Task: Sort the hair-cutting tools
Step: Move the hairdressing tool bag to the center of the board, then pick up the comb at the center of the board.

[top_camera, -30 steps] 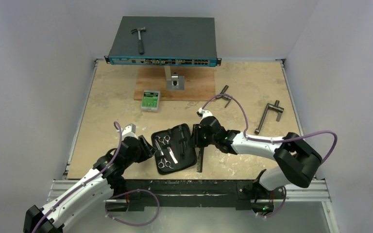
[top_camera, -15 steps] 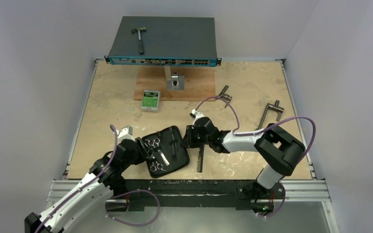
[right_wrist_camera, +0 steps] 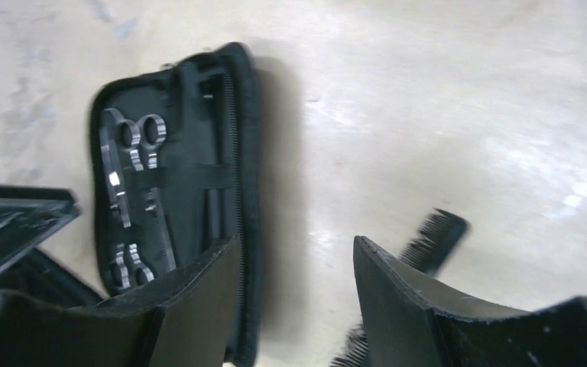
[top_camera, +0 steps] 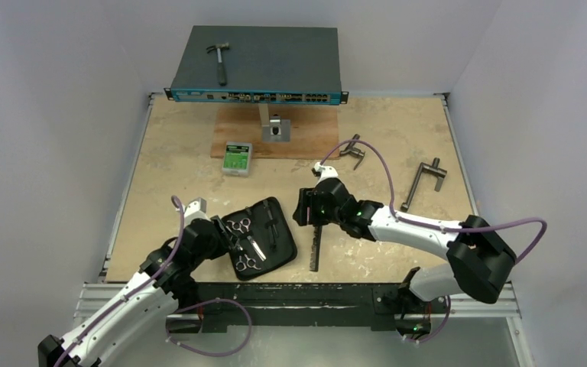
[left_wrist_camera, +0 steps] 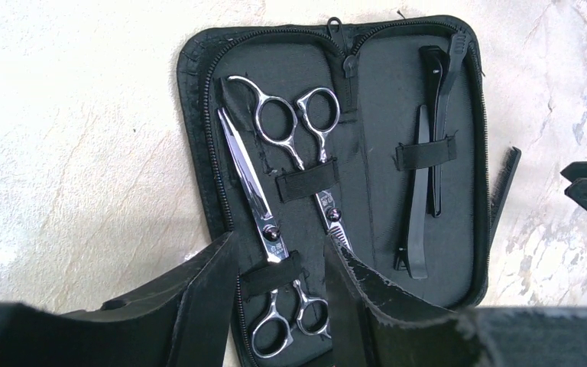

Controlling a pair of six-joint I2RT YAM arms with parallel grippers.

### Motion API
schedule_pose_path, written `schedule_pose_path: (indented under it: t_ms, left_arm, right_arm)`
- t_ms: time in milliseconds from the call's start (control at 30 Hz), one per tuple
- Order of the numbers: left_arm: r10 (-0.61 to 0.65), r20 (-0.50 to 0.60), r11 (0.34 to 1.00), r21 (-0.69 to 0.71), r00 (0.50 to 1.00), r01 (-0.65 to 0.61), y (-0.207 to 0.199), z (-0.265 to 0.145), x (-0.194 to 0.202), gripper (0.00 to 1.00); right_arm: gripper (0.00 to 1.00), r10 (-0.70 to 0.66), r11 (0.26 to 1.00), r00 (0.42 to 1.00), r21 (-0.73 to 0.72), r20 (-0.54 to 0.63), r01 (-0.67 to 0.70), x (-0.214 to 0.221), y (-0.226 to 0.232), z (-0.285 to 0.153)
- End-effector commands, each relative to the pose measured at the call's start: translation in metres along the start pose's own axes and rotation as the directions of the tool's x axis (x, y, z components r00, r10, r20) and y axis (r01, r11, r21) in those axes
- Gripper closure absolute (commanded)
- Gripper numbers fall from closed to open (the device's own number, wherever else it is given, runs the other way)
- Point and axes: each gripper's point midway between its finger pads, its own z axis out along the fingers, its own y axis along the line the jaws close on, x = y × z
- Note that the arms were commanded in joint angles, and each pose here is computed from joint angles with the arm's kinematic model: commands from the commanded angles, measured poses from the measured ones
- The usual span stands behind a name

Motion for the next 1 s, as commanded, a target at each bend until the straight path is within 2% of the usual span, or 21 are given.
schedule_pose_path:
  t_ms: [0,100,267,467,600,833,967]
  left_arm:
    - [-0.027,0.053,0.999,0.047,0.998,0.024,-0.019,-0.004,-0.019,0.56]
    - [-0.015,0.031,0.997,0.072,0.999,0.012,-0.028,-0.004,-0.018,0.56]
    - [0.092,-0.057,0.985,0.153,0.994,-0.083,-0.053,-0.014,-0.010,0.59]
    - [0.116,-0.068,0.973,0.210,0.991,-0.100,-0.063,-0.017,-0.001,0.59]
    - [0.110,-0.087,0.975,0.205,0.990,-0.090,-0.064,-0.014,0.005,0.59]
    - [0.114,-0.090,0.970,0.224,0.989,-0.091,-0.073,-0.013,0.005,0.59]
    - [0.122,-0.102,0.969,0.226,0.987,-0.096,-0.078,-0.012,0.006,0.59]
  right_arm:
    - [0.45,-0.042,0.970,0.999,0.239,-0.019,0.045,0.014,-0.056,-0.009]
    - [0.46,-0.056,0.961,0.998,0.268,-0.030,0.062,0.015,-0.062,-0.002]
    - [0.48,-0.073,0.945,0.994,0.312,-0.078,0.094,0.028,-0.076,0.012]
    - [0.55,-0.052,0.944,0.992,0.320,-0.113,0.086,0.048,-0.086,0.015]
    - [0.66,-0.011,0.952,0.987,0.302,-0.158,0.059,0.082,-0.089,0.010]
    - [0.76,0.001,0.959,0.970,0.277,-0.245,0.068,0.147,-0.076,-0.009]
    - [0.82,0.014,0.963,0.963,0.264,-0.268,0.060,0.168,-0.067,-0.021]
